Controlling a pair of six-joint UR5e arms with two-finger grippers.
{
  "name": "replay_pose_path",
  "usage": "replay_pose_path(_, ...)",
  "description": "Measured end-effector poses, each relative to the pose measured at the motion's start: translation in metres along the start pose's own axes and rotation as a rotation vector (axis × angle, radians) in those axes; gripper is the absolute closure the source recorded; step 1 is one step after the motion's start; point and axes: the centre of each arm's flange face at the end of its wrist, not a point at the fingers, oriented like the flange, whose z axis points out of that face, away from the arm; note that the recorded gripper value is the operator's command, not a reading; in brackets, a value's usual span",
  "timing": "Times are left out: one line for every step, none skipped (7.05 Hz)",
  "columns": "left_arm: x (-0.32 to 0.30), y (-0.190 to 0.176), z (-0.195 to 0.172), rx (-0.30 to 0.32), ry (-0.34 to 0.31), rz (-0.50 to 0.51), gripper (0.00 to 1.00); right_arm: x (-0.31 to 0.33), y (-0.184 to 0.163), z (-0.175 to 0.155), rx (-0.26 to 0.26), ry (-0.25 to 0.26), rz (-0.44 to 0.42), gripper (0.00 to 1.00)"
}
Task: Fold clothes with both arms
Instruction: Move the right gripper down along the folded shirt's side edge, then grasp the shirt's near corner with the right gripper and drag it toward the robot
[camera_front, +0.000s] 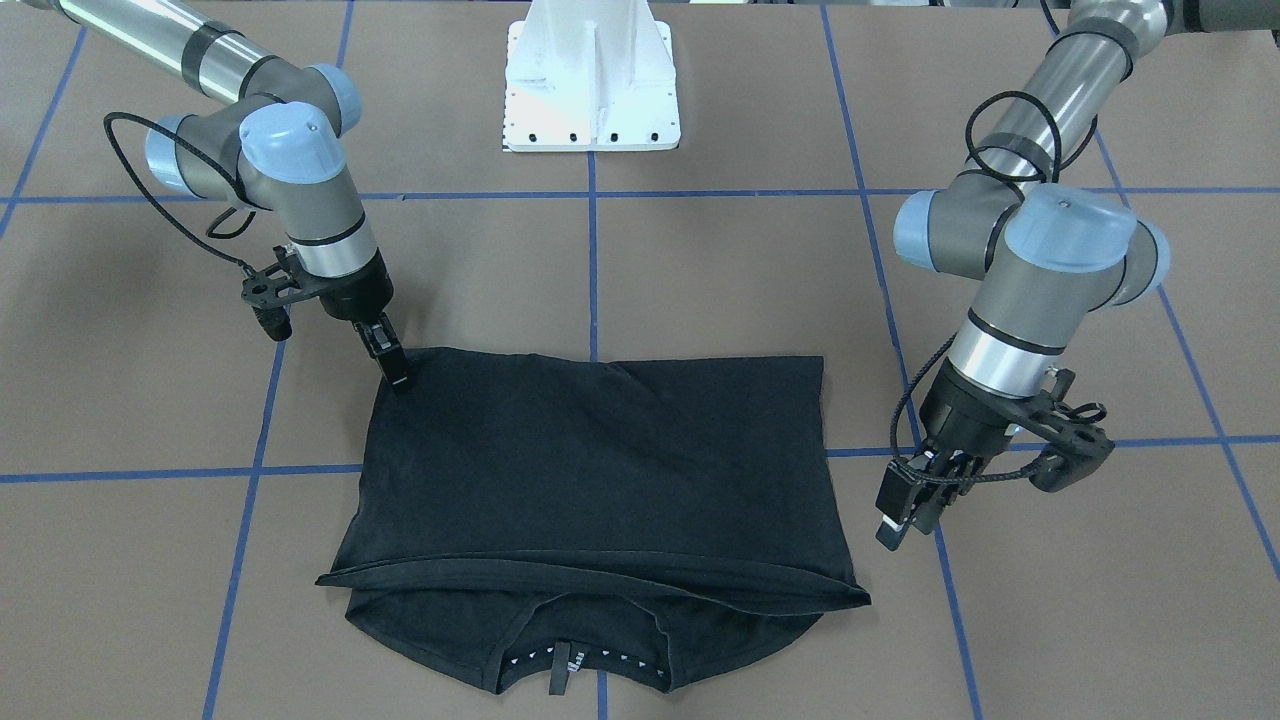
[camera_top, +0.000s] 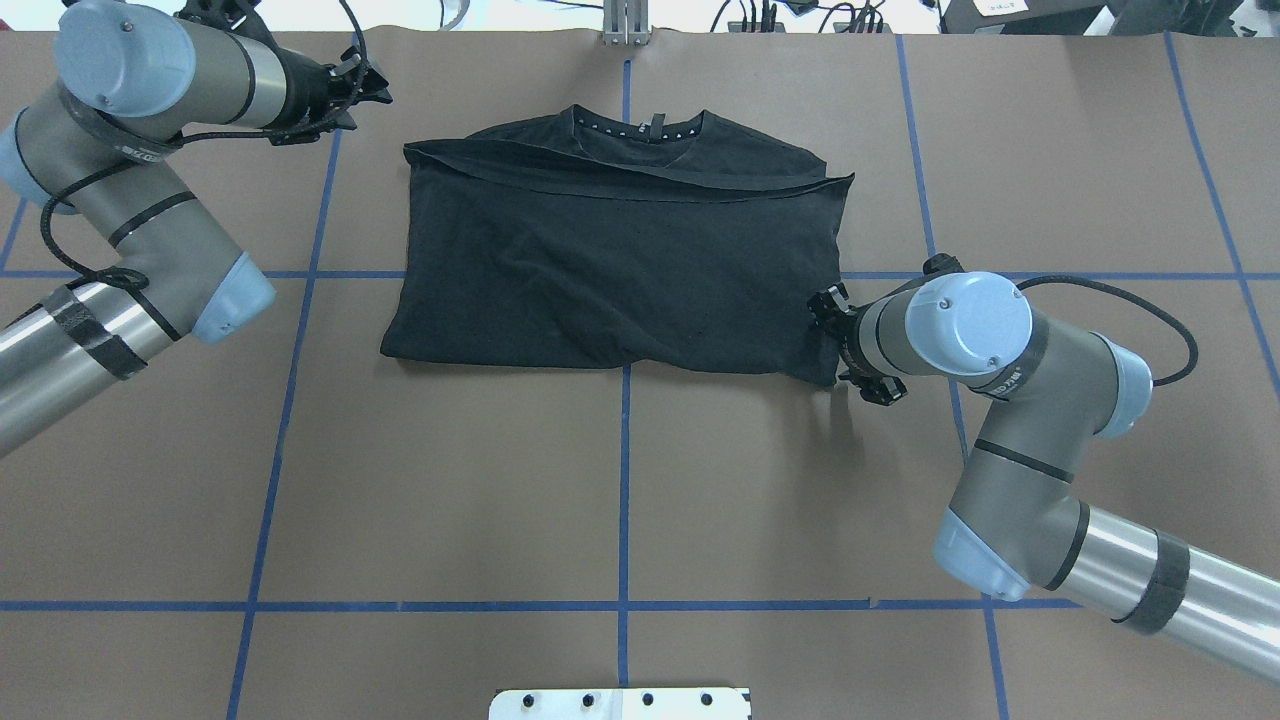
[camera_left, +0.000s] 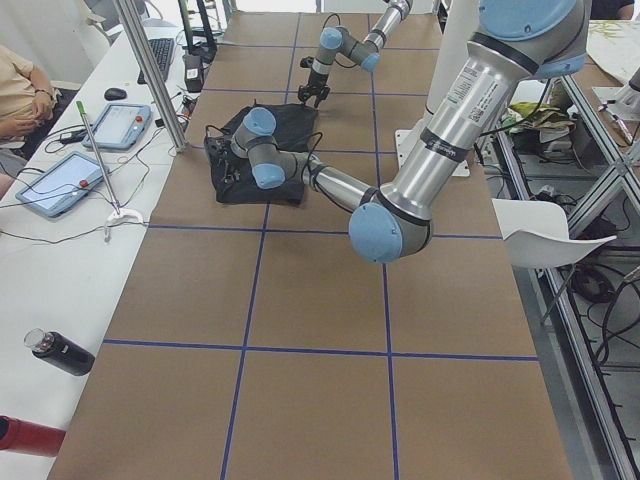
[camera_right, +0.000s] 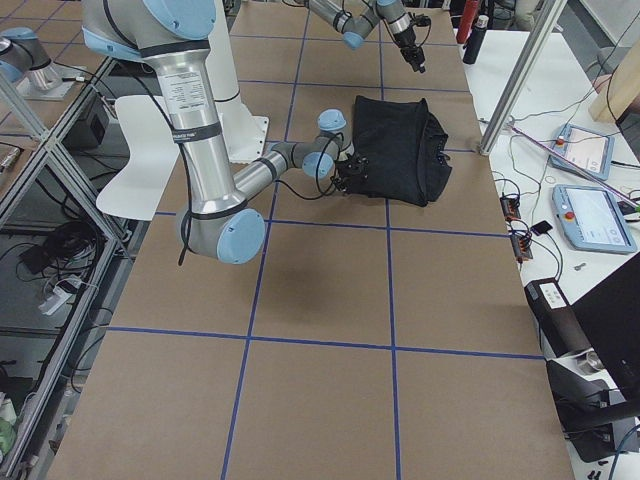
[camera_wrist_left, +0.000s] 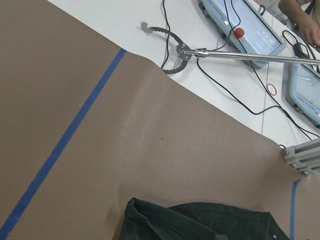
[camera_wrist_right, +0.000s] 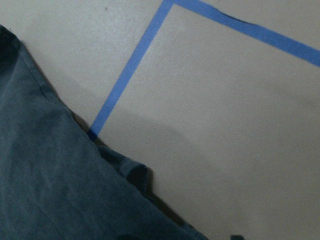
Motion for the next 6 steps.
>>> replay_pose_path(0.0, 0.0, 0.0, 0.0, 0.0, -0.001, 0.4, 0.0048, 0.0006, -0.0008, -0.002, 0.003, -0.003, 0.27)
replay_pose_path(0.0, 0.0001, 0.0, 0.0, 0.0, -0.001, 0.4, 0.0077, 0.0024, -0.0005, -0.004, 0.006, -0.006, 0.42)
replay_pose_path(0.0, 0.0001, 0.0, 0.0, 0.0, -0.001, 0.4, 0.0095, 0.0041, 0.0003, -0.004, 0.008, -0.008, 0.64)
replay_pose_path(0.0001, 0.0001, 0.0, 0.0, 0.0, -0.001, 0.4, 0.0106, 0.005, 0.0013, -0.002, 0.009, -0.009, 0.93)
replay_pose_path(0.0002, 0.0001, -0.0001, 0.0, 0.0, -0.001, 0.4, 0.0109, 0.0054, 0.0015, -0.001, 0.009, -0.009, 1.0)
replay_pose_path(0.0002, 0.0001, -0.0001, 0.0, 0.0, -0.001, 0.4, 0.0108, 0.0057, 0.0012, -0.001, 0.007, 0.0, 1.0)
